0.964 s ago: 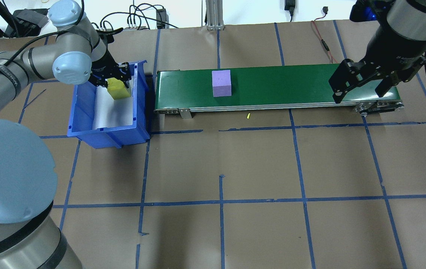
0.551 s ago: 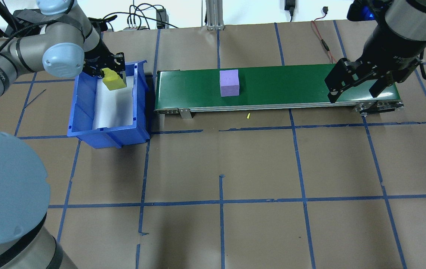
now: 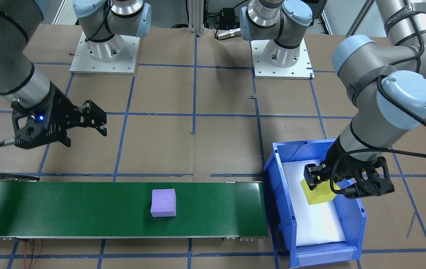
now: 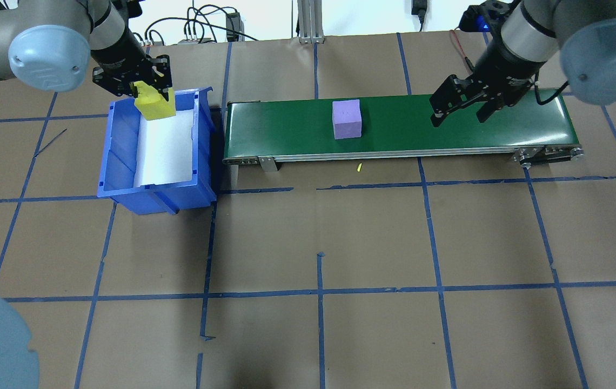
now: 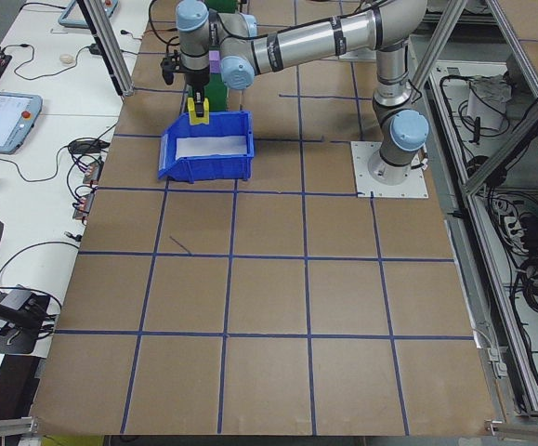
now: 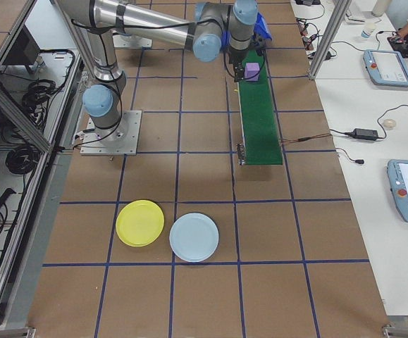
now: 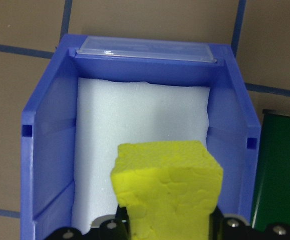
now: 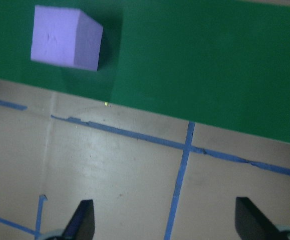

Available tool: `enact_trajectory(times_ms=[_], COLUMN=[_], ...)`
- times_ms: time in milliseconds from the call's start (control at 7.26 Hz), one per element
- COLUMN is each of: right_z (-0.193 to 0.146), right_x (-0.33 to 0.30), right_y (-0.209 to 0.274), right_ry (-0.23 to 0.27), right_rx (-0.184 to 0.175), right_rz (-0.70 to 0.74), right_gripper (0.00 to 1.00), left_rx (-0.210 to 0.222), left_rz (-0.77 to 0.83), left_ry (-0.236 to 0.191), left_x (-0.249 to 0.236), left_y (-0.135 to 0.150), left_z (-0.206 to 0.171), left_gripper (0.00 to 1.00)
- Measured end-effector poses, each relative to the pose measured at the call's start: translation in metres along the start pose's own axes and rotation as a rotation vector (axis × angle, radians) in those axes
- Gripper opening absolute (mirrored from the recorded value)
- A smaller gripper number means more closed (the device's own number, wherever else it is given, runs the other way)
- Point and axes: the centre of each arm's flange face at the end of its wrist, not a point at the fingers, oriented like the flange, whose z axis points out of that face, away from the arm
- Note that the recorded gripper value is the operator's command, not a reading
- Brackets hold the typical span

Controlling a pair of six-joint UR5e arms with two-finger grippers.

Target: Move block left to right into plate

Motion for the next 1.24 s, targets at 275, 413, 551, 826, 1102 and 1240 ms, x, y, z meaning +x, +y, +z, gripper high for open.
enact_trajectory(times_ms=[275,413,551,826,1102,1240], right_z=[0.048,0.062,0.076,0.096,0.105,0.107], right_x=[0.017,0.023,0.029,0.035,0.036,0.036], right_y=[-0.047,-0.060,-0.068,-0.077,-0.079,-0.080], right_ry=[-0.076,-0.091,-0.099,-0.124,-0.152,-0.155], right_rx=[0.078,0.087,0.088,0.090,0.088,0.087], right_rz=[0.078,0.104,0.126,0.148,0.171,0.175], right_gripper=[1.00,1.00,1.00,1.00,1.00,1.00], left_rx=[-0.014,-0.022,-0.014,0.011,0.015,0.017], left_rz=[0.089,0.112,0.135,0.175,0.179,0.178], left_ry=[0.032,0.062,0.081,0.094,0.095,0.095], left_x=[0.055,0.071,0.086,0.112,0.118,0.119], left_y=[0.018,0.020,0.017,0.007,0.003,0.002], left_z=[0.004,0.014,0.031,0.074,0.092,0.096], left_gripper=[0.26,0.26,0.26,0.27,0.73,0.87])
